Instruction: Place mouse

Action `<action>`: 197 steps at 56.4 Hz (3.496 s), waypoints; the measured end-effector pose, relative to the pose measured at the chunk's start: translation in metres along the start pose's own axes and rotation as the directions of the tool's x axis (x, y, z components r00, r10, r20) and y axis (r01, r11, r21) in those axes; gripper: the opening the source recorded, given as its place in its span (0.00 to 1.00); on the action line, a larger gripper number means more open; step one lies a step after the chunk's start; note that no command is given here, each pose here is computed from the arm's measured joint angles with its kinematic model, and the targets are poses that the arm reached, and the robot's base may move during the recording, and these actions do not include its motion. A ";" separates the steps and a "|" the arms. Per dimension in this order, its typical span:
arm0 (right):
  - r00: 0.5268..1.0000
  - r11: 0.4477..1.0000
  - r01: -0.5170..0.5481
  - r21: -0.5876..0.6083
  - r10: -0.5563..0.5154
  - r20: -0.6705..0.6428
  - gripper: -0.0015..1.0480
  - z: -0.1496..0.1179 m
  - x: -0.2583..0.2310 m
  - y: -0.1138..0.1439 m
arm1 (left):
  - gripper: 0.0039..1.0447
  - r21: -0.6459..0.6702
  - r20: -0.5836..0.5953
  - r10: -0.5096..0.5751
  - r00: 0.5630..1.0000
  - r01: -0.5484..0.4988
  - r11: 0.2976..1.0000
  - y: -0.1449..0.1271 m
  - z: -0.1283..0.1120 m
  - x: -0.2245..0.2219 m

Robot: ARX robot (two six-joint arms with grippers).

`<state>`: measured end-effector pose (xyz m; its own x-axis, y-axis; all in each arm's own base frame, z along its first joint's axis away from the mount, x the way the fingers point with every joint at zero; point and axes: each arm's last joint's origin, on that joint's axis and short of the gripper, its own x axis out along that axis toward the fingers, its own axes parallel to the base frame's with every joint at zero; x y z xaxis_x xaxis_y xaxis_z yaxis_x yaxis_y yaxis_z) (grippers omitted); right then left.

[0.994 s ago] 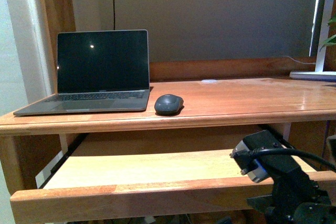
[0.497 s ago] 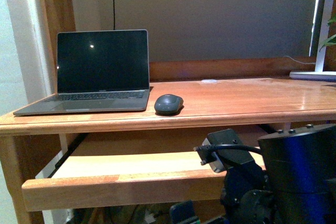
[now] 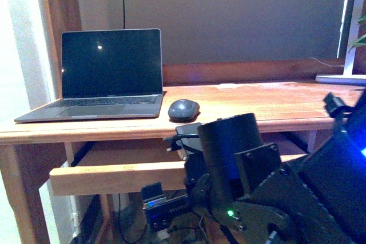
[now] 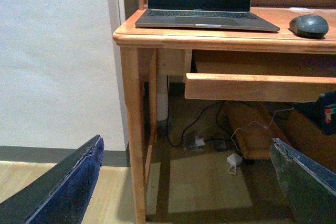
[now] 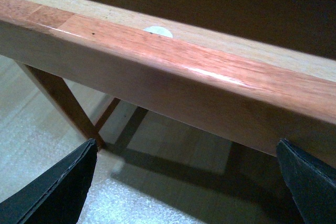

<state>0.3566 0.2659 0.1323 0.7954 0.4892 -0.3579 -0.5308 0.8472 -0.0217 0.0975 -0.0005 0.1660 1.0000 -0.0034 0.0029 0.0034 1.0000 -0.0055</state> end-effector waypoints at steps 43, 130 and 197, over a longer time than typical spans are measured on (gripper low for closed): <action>0.999 0.999 0.026 0.037 -0.028 0.034 0.99 0.031 0.067 0.048 | 0.93 0.000 0.000 0.000 1.000 0.000 1.000 0.000 0.000 0.000; 0.913 0.947 0.145 0.285 -0.239 0.330 0.94 -0.067 -0.330 -0.048 | 0.93 0.000 0.000 0.000 1.000 0.000 1.000 0.000 0.000 0.000; 0.793 0.848 0.487 0.210 -0.530 0.302 0.27 -0.097 -0.349 -0.088 | 0.93 0.000 0.000 0.000 1.000 0.000 1.000 0.000 0.000 0.000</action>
<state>0.0971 0.0003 0.1682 1.0000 0.0015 0.0097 -0.0016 1.0000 0.0033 0.0975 -0.0005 0.1660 1.0000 -0.0034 0.0032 0.0035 1.0000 -0.0055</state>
